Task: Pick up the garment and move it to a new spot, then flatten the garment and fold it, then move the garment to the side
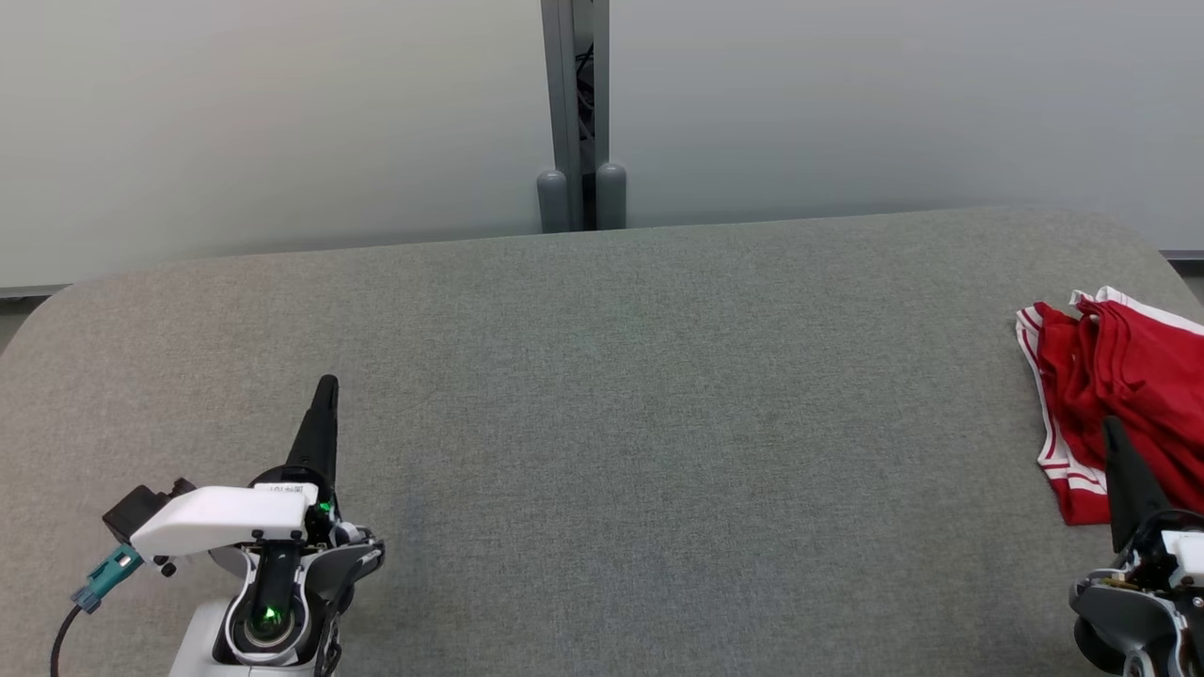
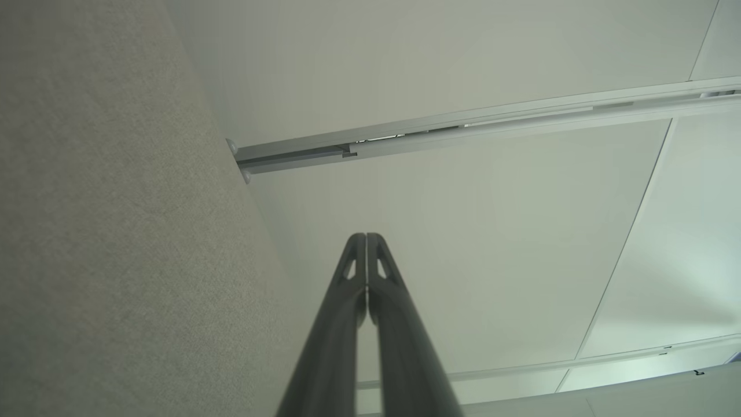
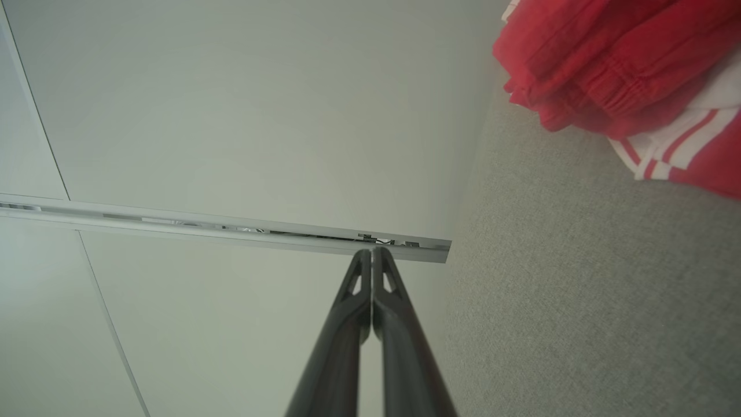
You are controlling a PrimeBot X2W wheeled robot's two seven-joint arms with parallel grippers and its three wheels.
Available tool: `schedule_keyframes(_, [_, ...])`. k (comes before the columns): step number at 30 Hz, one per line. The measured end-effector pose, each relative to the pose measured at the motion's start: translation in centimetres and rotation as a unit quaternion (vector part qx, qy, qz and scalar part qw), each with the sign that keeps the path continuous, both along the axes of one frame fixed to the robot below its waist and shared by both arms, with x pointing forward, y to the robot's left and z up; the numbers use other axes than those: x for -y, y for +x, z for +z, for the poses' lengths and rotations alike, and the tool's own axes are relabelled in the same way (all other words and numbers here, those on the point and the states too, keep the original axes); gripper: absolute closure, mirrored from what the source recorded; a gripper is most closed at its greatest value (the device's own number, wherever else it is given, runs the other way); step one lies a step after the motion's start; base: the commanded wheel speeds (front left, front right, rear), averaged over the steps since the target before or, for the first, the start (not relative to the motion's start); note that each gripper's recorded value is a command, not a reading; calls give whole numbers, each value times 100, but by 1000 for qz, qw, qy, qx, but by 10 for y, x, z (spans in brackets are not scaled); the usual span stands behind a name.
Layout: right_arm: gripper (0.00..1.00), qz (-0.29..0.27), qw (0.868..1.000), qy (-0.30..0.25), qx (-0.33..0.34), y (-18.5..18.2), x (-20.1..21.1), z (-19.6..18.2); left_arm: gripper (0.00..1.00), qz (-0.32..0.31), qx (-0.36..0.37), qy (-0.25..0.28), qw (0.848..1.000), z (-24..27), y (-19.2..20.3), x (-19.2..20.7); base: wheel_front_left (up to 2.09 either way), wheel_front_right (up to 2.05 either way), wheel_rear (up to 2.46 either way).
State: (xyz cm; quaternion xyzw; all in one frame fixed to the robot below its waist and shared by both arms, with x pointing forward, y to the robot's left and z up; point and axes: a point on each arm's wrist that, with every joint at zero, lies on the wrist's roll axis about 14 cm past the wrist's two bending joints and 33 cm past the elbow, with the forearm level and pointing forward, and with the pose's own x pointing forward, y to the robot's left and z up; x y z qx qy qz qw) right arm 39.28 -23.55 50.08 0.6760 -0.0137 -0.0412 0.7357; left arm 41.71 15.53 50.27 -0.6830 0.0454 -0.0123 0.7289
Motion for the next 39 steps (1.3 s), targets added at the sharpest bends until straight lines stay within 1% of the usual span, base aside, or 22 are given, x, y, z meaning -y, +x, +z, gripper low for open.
schedule_keyframes(14, [100,-8,999,45,14,-1,8,4,100,-6,14,-34,999,11,8,3,0,0,0])
schedule_keyframes(39, [100,-7,999,45,15,-1,7,5,100,-6,14,-34,999,10,8,3,0,0,0])
